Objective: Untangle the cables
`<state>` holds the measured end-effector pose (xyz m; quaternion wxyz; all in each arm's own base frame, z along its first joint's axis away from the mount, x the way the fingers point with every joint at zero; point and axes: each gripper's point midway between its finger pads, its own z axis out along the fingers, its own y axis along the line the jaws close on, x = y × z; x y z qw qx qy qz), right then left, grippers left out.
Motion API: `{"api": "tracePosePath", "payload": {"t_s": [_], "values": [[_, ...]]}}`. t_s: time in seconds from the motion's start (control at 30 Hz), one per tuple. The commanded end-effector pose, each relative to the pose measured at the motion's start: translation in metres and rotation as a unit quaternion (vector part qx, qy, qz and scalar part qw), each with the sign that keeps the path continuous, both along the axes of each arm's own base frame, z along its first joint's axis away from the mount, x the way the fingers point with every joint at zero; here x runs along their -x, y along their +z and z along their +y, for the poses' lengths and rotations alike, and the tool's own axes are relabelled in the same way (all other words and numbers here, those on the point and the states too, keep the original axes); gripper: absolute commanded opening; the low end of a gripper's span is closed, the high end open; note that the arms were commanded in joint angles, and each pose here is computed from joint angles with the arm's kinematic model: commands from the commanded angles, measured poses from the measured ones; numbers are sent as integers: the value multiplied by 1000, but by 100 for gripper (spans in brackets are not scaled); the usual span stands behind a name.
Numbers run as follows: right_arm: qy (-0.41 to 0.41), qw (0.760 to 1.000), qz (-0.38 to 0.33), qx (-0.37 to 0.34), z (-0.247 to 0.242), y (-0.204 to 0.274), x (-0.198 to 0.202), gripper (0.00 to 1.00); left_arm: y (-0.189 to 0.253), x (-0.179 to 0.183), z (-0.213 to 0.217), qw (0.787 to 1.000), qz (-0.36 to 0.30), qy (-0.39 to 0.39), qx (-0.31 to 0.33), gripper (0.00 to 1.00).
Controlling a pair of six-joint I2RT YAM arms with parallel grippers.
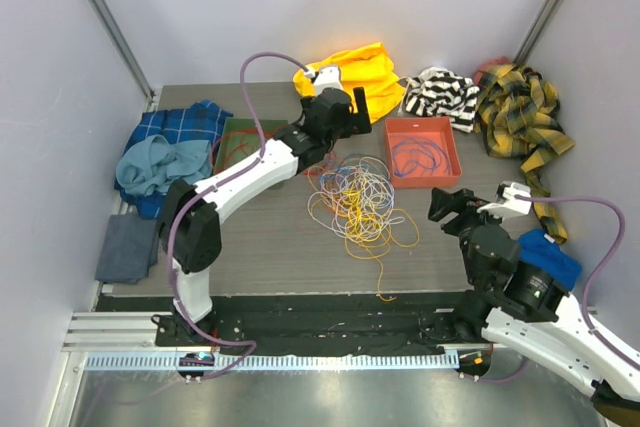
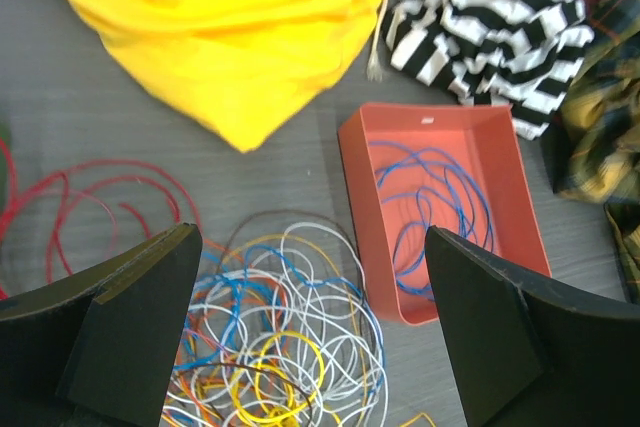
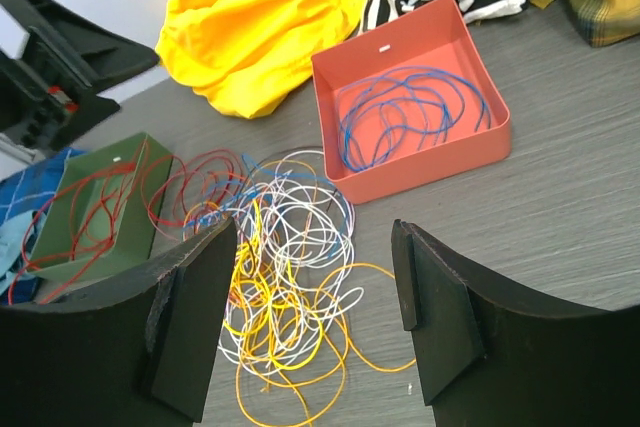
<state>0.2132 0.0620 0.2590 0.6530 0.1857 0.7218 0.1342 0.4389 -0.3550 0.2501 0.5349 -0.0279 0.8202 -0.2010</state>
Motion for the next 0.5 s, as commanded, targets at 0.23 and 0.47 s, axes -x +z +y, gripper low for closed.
{"api": "tracePosePath", "payload": {"t_s": [0.23, 0.47], "values": [[7, 1000, 12, -18, 15, -6, -7, 71, -91, 6, -24, 975, 151, -10, 162, 84], [3, 1000, 15, -14, 16, -12, -8, 71, -108, 2, -33, 968, 171, -18, 180, 81]]}}
